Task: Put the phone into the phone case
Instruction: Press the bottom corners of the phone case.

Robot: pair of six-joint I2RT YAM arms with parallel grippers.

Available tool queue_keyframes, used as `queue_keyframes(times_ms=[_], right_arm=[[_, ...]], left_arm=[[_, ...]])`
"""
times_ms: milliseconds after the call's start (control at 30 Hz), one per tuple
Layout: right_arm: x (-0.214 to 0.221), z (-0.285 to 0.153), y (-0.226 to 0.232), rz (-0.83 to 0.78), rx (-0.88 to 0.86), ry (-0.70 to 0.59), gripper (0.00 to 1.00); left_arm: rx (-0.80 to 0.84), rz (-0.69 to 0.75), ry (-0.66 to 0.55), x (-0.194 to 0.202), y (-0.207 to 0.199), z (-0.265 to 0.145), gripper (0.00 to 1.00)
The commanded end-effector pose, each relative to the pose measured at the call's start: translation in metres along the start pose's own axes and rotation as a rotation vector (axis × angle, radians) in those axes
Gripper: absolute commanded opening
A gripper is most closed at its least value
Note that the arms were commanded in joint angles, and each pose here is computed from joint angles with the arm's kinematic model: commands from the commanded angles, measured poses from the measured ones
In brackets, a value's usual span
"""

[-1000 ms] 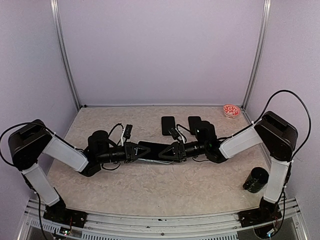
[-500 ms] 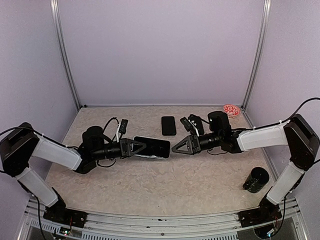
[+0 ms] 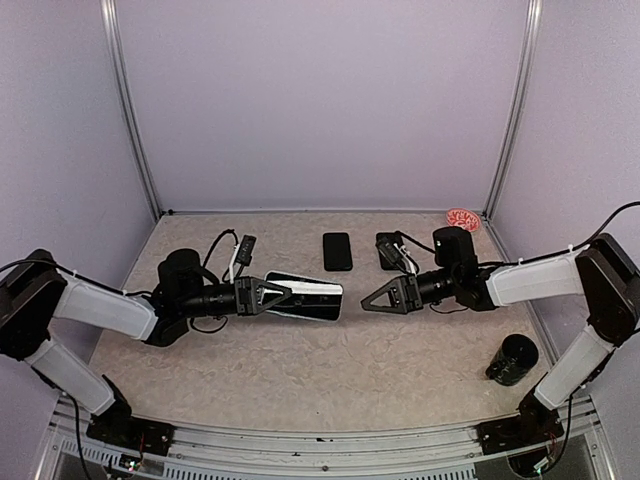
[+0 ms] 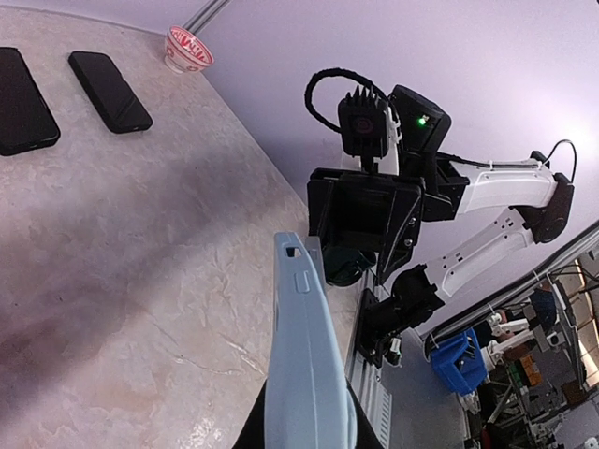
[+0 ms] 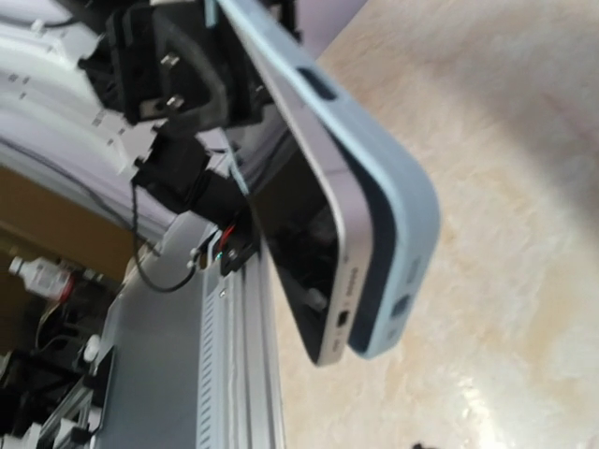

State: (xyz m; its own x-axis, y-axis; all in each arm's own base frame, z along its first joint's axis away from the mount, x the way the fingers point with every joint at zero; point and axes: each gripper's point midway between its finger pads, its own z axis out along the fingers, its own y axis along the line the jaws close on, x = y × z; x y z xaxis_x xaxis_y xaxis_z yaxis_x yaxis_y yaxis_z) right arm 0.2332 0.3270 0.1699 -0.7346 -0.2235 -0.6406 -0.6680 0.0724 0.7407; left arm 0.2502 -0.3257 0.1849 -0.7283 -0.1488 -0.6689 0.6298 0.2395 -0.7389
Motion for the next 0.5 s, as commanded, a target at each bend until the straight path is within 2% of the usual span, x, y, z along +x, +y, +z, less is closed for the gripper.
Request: queue_keyframes(times_ms=[0, 467], right_arm=[[0.000, -0.003, 0.022, -0.122, -0.098, -0.003, 0.49], [0.003, 0.002, 0.043, -0.216, -0.177, 0.014, 0.53]], left_arm=[[0.128, 0.100, -0.025, -0.017, -0.035, -0.002, 0.00], [0.212, 0.129, 0.028, -0.007, -0.055, 0.010, 0.00]])
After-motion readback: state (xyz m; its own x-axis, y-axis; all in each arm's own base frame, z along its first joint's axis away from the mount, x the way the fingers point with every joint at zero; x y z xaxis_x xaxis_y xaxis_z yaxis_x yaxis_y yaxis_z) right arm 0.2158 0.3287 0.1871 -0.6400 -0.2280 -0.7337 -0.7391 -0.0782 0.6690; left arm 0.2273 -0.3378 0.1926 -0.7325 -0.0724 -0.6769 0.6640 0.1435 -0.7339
